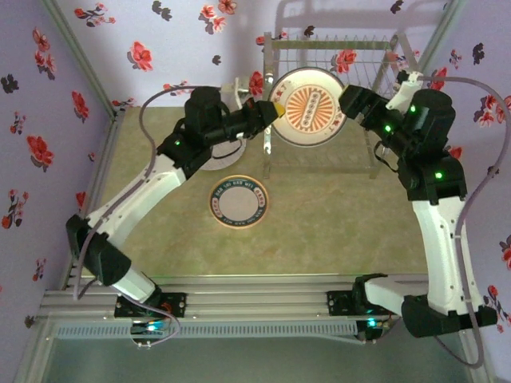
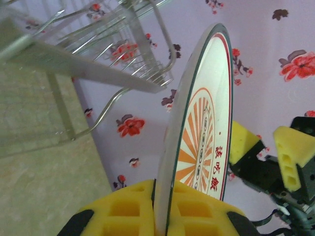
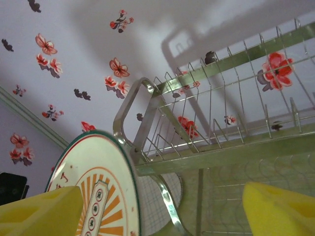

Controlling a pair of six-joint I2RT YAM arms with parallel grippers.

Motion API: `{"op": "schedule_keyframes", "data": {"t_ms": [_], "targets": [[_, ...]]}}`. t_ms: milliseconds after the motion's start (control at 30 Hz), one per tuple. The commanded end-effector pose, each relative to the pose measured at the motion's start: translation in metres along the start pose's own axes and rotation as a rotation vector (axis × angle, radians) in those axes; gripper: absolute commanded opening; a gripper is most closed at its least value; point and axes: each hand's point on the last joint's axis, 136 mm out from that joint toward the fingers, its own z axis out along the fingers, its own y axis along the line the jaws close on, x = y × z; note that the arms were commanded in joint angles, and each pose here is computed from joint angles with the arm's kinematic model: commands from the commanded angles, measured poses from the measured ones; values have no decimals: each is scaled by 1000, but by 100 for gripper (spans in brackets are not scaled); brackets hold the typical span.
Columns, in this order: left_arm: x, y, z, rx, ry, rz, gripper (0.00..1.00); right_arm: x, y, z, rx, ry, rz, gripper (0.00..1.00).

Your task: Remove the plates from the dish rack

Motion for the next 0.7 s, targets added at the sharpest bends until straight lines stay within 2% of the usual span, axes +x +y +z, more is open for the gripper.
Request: {"op": "schedule_keyframes", "data": {"t_ms": [0, 133, 333, 667], "targets": [[2, 1, -30, 0, -42, 46, 0, 10, 7, -17, -29, 28, -123, 85], [19, 32, -57, -88, -44, 29, 0, 37, 16, -30, -76, 97, -223, 85], [43, 81, -89, -205, -52, -15, 0, 73, 10, -42, -65, 194, -333, 85], [83, 191, -128, -438, -65, -158, 0, 130, 5, -40, -134, 348, -361, 85]]}}
